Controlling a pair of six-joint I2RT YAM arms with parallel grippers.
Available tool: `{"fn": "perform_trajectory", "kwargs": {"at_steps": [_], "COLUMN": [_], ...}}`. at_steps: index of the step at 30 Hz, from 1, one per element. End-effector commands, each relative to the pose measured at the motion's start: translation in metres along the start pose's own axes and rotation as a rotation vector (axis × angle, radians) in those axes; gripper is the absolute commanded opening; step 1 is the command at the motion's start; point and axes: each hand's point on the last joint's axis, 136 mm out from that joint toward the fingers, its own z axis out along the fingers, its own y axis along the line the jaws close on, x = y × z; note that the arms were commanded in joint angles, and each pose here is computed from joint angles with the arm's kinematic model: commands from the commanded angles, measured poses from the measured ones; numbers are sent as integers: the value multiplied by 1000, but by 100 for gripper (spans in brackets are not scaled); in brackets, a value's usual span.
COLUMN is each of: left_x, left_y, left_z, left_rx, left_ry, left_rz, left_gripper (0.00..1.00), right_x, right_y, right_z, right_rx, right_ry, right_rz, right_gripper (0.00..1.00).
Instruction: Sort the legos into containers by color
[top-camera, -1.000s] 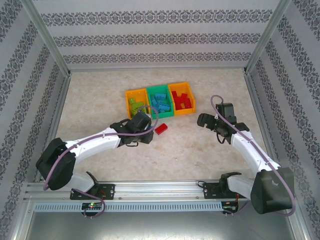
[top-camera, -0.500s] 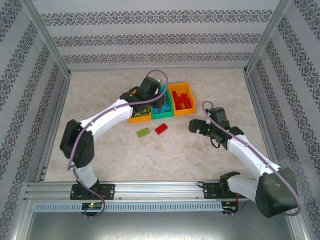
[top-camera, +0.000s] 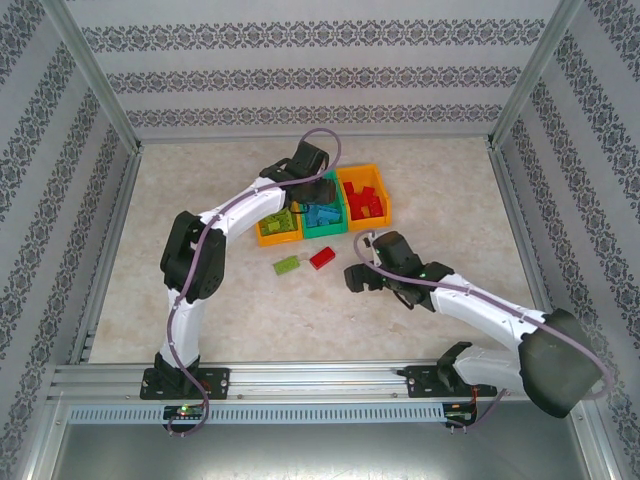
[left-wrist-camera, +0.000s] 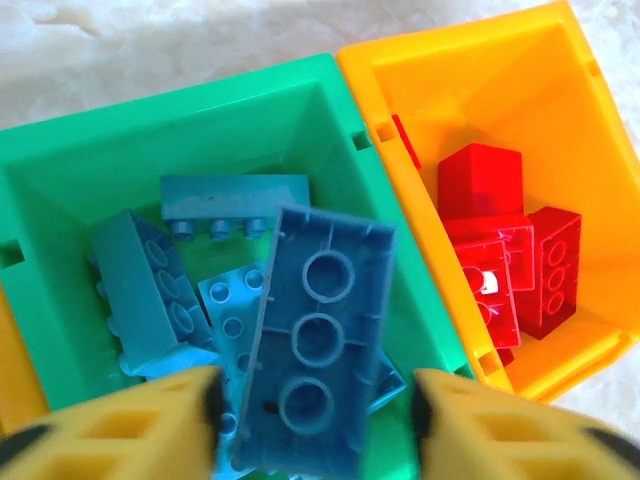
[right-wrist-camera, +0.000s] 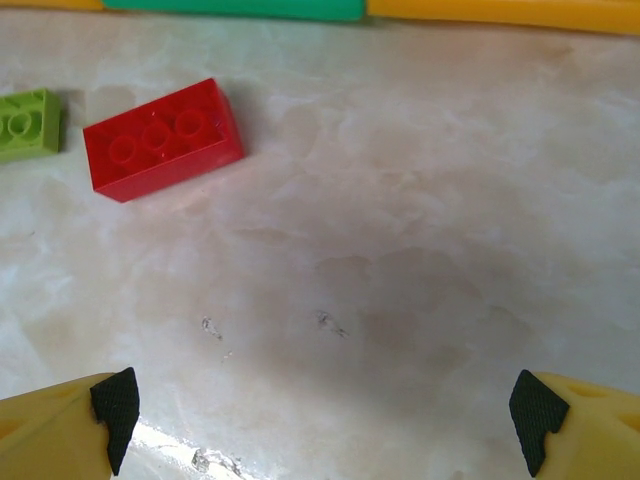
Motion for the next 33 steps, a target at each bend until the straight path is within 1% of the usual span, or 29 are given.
{"fn": "perform_trajectory", "kwargs": {"at_steps": [1,3,5,7,8,9,13,17,20,26,33], "left_x": [-2,1,2,1,1,2,8,27,45,72,97], "left_y": [2,7,9,7,6,5,14,37,56,89,108], "left_z": [-4,-8,-18,-33,-40,-50,-77,-93,-99,-110,-118], "left_rx": [-1,-15,-18,-12,-12,-8,-18,-81,-123,-162,-198], "left_ry": [7,3,-13,-42,-56,-71,-119,-125,-102,-90,-64], "left_rz": [-47,-55,-54,-42,-35,-27,-26,-22,-34,-124,-155], "left_gripper": [69,78,83,91,98,100,100,99,99,99,99], "right_x": [-5,-7,-9,-11,-12,-13,-19,-23,-25,-28,-32], "right_y": [5,13,20,28,33,37,57,68,72,77,66], "right_z": [9,15,20,25,28,32,45,58,70,95,112], "right_rx": [22,11,2,-8,-13,-20,-51,-60,-62,-57,-16], "right_ry": [-22,-16,-8,2,2,6,18,38,61,107,122], "right_rz": [-47,-65,-86,-109,-122,-135,-190,-234,-268,-314,-303], "right_gripper": [98,98,98,98,98,98,98,98,98,98,98]}}
